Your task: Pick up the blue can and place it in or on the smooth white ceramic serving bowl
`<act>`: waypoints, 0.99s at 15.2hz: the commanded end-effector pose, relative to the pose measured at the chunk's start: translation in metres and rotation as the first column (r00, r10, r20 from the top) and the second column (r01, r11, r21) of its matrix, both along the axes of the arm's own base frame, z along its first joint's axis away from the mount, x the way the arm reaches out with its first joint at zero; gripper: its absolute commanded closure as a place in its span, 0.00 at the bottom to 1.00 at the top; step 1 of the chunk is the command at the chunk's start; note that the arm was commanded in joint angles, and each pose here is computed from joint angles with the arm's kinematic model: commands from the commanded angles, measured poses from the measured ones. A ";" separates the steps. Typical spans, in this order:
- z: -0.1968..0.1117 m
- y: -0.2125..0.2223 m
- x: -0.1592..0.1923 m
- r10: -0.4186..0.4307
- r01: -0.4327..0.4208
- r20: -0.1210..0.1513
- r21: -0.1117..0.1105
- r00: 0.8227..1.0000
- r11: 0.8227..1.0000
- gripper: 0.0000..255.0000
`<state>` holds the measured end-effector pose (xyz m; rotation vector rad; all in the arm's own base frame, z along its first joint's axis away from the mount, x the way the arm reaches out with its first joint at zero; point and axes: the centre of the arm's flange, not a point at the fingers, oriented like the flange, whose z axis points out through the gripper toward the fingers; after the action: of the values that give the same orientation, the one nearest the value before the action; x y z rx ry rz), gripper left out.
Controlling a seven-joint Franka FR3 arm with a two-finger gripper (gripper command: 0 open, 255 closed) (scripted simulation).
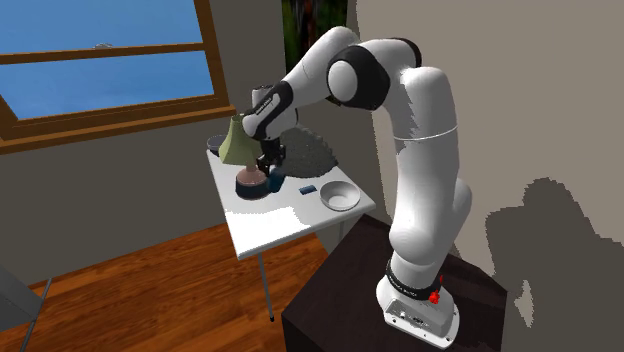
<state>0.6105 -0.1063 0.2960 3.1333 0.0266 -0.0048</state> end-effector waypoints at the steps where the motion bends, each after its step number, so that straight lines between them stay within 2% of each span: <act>1: 0.003 -0.017 -0.019 0.001 -0.001 0.000 0.000 1.000 1.000 1.00; 15: 0.018 -0.147 -0.149 0.001 -0.001 0.000 0.000 1.000 1.000 1.00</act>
<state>0.4726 -0.2451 0.3103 3.1334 0.0252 -0.0056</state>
